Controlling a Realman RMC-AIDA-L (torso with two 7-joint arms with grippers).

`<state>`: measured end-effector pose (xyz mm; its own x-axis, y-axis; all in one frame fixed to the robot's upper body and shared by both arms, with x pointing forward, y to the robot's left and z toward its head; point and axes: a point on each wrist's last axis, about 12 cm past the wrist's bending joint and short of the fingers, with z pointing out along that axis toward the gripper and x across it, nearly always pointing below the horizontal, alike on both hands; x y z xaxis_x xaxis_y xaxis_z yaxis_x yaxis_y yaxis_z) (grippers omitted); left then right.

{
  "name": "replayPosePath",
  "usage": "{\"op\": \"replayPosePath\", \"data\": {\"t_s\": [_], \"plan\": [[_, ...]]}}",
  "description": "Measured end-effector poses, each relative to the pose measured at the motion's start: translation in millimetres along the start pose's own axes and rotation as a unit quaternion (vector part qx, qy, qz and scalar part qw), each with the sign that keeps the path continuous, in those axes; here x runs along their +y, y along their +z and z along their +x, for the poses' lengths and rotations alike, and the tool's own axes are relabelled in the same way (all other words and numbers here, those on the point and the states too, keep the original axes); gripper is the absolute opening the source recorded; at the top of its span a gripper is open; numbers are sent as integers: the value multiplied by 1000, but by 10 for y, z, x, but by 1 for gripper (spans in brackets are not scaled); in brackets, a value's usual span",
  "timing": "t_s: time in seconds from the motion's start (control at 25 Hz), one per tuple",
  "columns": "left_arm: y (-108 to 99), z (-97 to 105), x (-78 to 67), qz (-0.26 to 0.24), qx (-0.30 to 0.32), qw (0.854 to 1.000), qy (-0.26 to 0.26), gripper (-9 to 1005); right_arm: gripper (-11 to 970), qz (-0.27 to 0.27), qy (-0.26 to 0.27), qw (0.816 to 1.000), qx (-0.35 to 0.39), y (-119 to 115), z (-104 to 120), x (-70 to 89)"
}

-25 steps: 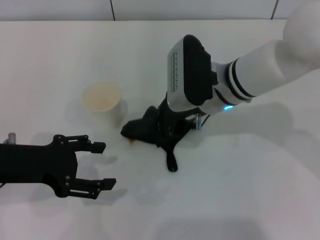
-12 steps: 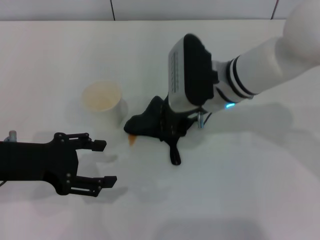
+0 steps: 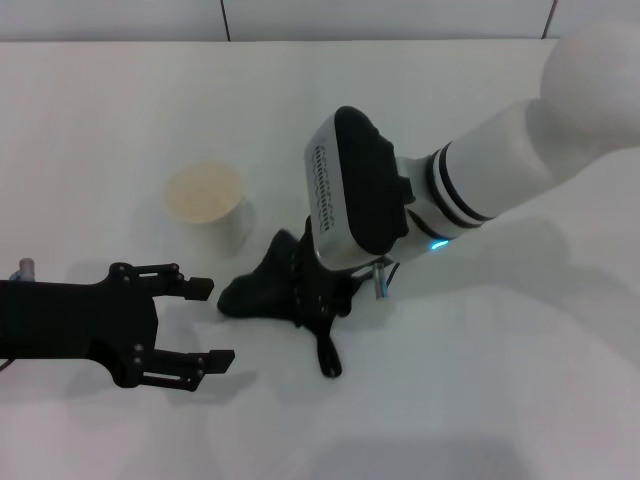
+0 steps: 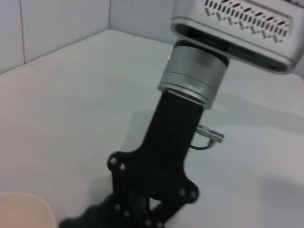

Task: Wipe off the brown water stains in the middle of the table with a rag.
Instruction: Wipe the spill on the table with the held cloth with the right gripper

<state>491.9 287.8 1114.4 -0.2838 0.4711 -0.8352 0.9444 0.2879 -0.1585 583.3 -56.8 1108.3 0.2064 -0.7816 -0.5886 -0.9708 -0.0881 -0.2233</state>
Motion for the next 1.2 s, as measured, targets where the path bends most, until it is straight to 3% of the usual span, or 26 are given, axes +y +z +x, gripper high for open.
{"op": "replayPosePath", "data": {"t_s": [0.28,0.88,1.2], "plan": [[0,0,0,0,0,1000,3,862,73,-14,-3,1000,-11,41,-51,83],[-7,29,-18,1,0,1000,-2,862,74,72,28,997,7,-138,211,-226],[-6,26,-14,0,0,1000,-1,862,73,66,27,997,10,-138,220,-214]]}}
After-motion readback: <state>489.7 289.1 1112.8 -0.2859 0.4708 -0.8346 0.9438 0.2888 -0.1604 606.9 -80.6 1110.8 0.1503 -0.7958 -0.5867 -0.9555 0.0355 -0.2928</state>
